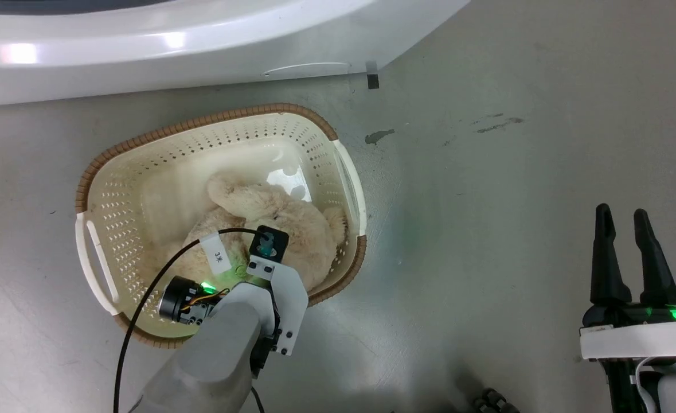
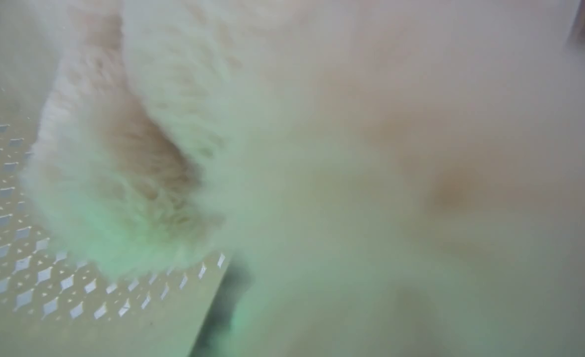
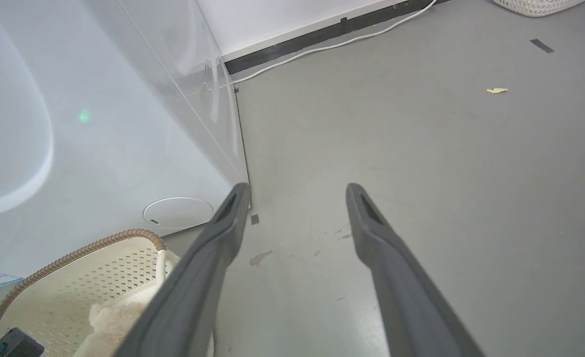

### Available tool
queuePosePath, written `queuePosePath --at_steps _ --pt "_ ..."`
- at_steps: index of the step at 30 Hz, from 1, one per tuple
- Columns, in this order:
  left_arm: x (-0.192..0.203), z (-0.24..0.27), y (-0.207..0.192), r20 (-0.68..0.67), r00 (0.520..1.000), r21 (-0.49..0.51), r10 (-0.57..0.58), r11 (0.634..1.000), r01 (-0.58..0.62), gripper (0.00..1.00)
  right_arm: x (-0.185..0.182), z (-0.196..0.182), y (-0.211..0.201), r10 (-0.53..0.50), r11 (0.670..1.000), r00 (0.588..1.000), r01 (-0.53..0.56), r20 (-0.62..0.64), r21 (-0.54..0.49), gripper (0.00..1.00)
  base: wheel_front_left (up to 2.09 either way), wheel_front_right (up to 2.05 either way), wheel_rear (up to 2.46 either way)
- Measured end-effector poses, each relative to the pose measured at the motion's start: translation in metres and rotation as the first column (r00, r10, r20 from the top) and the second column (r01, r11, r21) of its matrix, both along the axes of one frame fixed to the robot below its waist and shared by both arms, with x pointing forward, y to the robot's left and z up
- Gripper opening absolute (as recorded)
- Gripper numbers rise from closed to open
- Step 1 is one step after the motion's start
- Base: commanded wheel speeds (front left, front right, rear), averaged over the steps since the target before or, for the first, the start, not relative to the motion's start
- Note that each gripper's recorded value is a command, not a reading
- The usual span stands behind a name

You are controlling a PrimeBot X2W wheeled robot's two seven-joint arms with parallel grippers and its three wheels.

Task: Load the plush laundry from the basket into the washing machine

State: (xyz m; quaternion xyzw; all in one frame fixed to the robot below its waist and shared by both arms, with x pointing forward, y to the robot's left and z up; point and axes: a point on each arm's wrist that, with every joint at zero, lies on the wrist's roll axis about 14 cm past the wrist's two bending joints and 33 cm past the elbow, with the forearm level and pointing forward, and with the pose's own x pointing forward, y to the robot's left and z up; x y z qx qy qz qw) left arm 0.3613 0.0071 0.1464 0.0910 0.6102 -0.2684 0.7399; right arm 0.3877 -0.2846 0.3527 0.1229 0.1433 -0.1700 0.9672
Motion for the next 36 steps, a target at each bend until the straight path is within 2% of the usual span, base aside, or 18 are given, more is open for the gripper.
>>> queuePosePath --at_steps 5,13,23,27,30,36 --pt "0.005 0.008 -0.003 0.027 0.999 -0.036 0.021 0.999 -0.020 0.00 0.002 0.004 0.003 0.006 1.000 1.000 -0.007 0.014 0.008 1.00 0.00 0.00 0.00" --pt "0.026 0.049 -0.015 0.123 0.989 -0.147 0.086 0.987 -0.067 0.00 0.009 0.023 0.013 0.030 0.999 0.996 -0.033 0.080 0.029 1.00 0.00 0.00 0.00" --pt "0.043 0.113 -0.011 0.271 0.939 -0.274 0.211 0.952 -0.134 0.00 0.012 0.051 0.034 0.094 0.994 0.983 -0.100 0.158 0.035 1.00 0.00 0.00 0.00" --pt "0.046 0.143 -0.006 0.328 0.899 -0.339 0.291 0.924 -0.176 0.00 0.007 0.060 0.045 0.119 0.991 0.977 -0.129 0.179 0.042 1.00 0.00 0.00 0.00" --pt "0.047 0.173 0.002 0.383 0.840 -0.406 0.385 0.887 -0.221 0.00 0.003 0.073 0.054 0.143 0.987 0.967 -0.156 0.210 0.044 1.00 0.00 0.00 0.00" --pt "0.048 0.226 0.020 0.490 0.716 -0.499 0.498 0.833 -0.238 0.00 -0.006 0.090 0.064 0.169 0.981 0.952 -0.186 0.255 0.046 1.00 0.00 0.00 0.00"
